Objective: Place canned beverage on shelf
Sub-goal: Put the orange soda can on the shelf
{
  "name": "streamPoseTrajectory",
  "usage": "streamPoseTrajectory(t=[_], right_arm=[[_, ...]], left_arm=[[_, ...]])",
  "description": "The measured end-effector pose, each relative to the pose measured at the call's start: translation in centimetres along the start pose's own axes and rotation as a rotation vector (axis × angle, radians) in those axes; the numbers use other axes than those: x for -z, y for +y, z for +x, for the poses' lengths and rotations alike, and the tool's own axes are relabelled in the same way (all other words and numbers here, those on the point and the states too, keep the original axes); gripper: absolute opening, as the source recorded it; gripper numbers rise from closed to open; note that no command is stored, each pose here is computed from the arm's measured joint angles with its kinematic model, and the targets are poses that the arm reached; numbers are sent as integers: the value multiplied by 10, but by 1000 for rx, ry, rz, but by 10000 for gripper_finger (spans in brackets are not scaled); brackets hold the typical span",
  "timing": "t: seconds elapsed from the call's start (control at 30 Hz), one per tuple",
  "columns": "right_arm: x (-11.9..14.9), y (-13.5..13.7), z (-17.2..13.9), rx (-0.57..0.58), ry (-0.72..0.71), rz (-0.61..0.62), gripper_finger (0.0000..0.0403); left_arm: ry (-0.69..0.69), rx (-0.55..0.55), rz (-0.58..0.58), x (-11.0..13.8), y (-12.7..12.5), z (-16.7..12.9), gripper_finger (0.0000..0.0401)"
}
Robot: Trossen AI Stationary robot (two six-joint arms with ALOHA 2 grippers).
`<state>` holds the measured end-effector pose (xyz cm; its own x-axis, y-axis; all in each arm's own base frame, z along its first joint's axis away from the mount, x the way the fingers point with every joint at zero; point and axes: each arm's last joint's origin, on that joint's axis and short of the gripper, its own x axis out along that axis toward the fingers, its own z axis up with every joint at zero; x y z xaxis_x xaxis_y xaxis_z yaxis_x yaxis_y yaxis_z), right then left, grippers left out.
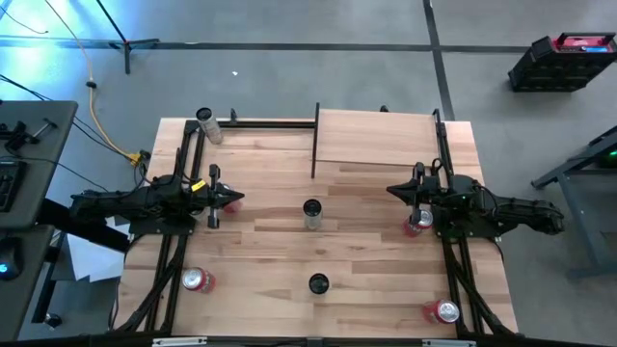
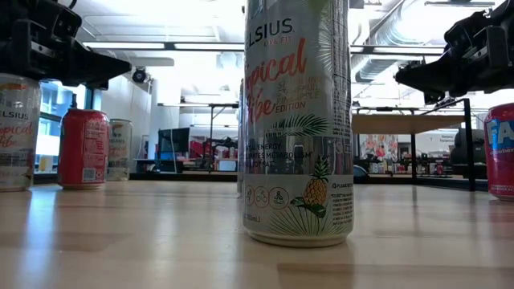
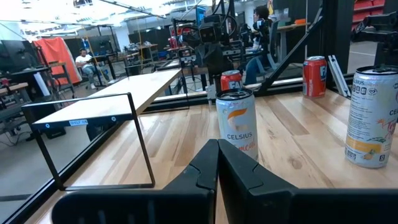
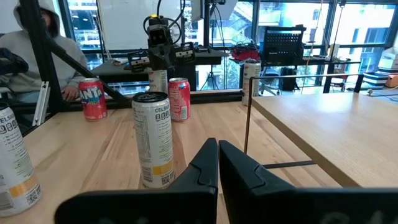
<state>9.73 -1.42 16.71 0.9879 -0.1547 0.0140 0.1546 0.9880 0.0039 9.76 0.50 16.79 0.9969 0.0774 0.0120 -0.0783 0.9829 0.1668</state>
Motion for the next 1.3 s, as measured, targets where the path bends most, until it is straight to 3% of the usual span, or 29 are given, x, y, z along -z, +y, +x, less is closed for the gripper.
streamPoseTrajectory(t=[0.17, 0.33, 0.47, 0.53, 0.7, 0.93, 1.3], right_arm=[[0, 0, 0, 0, 0, 98, 0], [-1, 0, 0, 0, -9, 116, 0], [-1, 0, 0, -2, -10, 313, 0], [-3, 0, 0, -6, -30, 354, 0], [-25, 3, -4, -60, -82, 302, 0], [-66, 7, -4, -36, -98, 254, 0], [-136, 25, 23, 23, 248, 229, 0]], left_arm=[[0, 0, 0, 0, 0, 0, 3], [0, 0, 0, 0, 0, 0, 3], [0, 0, 0, 0, 0, 0, 3], [0, 0, 0, 0, 0, 0, 3], [0, 0, 0, 0, 0, 0, 3], [0, 0, 0, 0, 0, 0, 3], [0, 0, 0, 0, 0, 0, 3]])
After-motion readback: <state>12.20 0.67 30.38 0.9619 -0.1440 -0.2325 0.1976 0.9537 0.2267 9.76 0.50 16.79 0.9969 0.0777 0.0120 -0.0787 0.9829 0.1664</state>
